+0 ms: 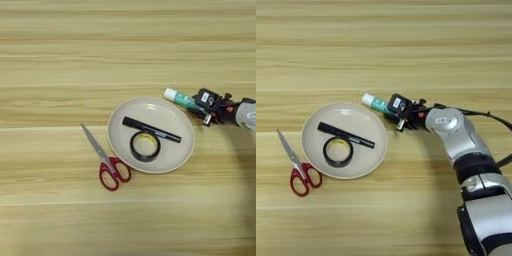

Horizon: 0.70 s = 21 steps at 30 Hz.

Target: Move the objects on the table

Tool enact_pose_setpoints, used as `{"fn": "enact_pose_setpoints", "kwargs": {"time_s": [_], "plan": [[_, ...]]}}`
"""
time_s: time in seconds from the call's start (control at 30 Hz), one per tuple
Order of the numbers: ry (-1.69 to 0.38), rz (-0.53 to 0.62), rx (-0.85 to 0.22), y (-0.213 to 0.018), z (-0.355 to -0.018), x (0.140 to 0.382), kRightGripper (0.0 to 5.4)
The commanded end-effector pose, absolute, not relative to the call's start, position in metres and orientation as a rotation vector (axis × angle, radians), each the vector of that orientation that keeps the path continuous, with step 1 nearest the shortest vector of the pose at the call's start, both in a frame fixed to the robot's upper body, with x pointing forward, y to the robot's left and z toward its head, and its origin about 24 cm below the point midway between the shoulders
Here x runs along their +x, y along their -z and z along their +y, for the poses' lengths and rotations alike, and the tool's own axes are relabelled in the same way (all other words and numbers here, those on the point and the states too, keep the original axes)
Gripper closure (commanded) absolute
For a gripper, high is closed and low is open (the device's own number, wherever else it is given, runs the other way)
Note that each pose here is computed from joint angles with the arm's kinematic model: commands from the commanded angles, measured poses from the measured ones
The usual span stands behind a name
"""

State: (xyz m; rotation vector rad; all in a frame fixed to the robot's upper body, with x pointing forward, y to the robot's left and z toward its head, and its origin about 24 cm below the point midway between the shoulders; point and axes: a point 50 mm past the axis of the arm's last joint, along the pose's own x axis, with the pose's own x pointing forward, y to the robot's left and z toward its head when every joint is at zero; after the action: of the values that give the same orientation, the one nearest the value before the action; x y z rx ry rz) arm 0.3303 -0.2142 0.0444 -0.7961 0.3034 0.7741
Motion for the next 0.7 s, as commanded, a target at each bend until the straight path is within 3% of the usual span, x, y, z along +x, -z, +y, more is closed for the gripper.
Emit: {"fn": "enact_pose_setpoints", "kwargs": {"time_s": [0.03,0.2,0.7], "plan": [[-0.752,0.182,-0.850,-0.080,-0.212,0.347,3.74],[-0.759,0.185,-0.847,-0.079,-0.212,0.347,3.74],[-0.699,0.097,-0.802,-0.096,-0.210,0.354,2.10]]}}
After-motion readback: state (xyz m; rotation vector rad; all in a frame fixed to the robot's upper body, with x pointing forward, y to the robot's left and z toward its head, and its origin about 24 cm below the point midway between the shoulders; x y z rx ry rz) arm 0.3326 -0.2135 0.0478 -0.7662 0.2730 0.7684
